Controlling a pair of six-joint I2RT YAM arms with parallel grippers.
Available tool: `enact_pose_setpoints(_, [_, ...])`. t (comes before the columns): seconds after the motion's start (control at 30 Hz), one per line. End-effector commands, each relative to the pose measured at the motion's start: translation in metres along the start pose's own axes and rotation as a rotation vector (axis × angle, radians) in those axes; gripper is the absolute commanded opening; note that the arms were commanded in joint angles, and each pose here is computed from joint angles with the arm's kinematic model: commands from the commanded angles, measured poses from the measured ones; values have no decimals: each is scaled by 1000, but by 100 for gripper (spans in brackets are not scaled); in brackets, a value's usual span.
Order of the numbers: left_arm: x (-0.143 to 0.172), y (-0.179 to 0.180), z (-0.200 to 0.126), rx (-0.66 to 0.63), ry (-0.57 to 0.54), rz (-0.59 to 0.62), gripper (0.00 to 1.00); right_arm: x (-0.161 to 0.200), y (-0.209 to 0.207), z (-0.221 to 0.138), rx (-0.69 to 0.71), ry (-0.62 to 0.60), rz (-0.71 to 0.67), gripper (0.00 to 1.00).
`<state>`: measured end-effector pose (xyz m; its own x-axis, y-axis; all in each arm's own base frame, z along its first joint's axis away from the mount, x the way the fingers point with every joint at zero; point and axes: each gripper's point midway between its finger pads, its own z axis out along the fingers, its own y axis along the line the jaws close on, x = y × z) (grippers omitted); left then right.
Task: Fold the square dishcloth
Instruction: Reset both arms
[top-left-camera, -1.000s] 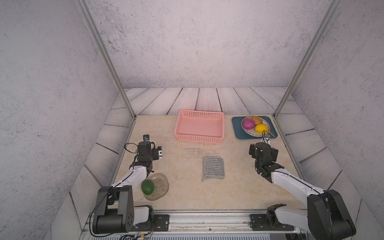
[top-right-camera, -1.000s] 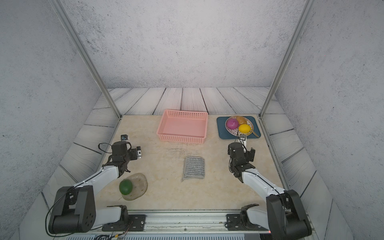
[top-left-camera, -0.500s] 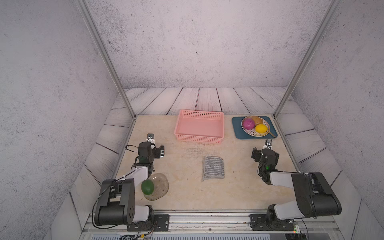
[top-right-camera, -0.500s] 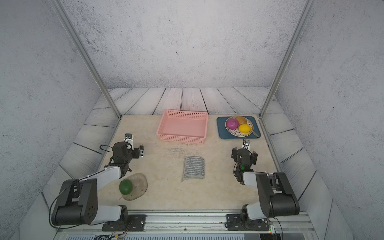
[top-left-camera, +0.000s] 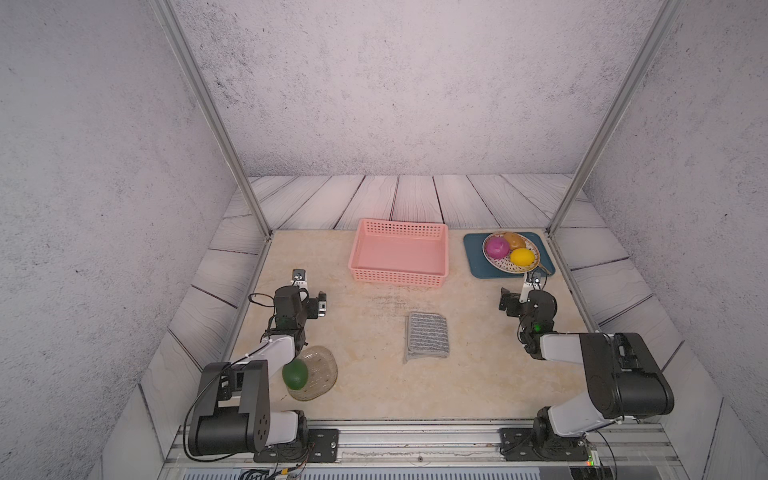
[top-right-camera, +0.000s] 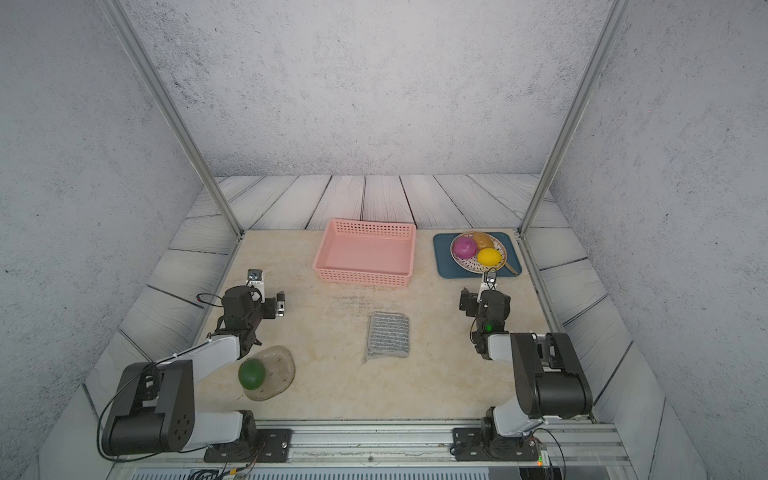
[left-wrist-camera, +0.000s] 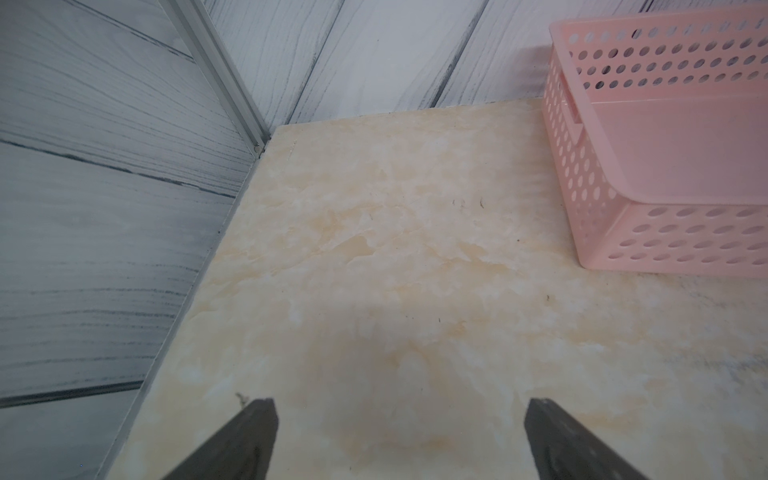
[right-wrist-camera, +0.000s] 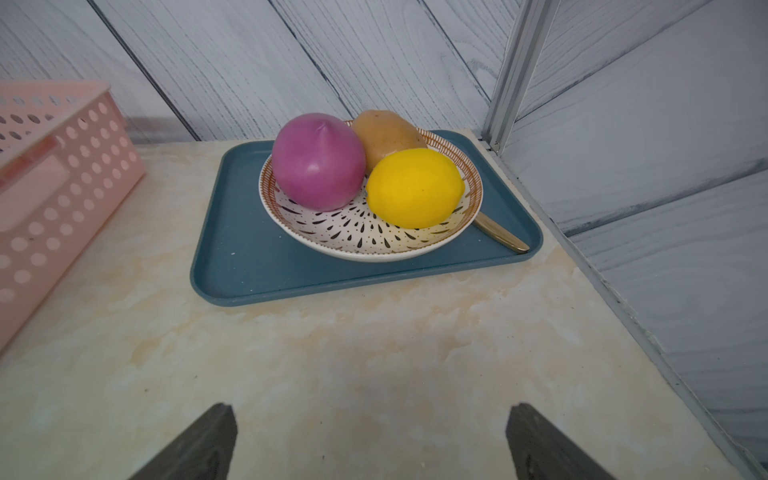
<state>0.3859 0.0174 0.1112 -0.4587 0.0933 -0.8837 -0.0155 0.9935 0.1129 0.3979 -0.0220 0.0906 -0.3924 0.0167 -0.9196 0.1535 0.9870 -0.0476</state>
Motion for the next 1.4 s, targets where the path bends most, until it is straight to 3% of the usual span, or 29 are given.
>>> enact_pose_setpoints(0.0, [-9, -2, -6, 22, -60, 2, 100, 1, 1, 1, -7, 17, 5, 99])
enact_pose_setpoints(0.33, [-9, -9, 3, 66, -22, 8, 100, 1, 1, 1, -8, 19, 3, 99])
enact_pose_setpoints(0.5, [-16, -31, 0, 188, -124, -6, 100, 1, 1, 1, -8, 20, 1, 99])
enact_pose_setpoints(0.57, [-14, -33, 9, 199, -101, -2, 100, 1, 1, 1, -8, 20, 0, 99])
enact_pose_setpoints(0.9, [3, -4, 27, 29, -66, -92, 100, 1, 1, 1, -9, 22, -1, 99])
enact_pose_setpoints(1.37, [2, -4, 26, 24, -70, -92, 100, 1, 1, 2, -10, 23, -2, 99])
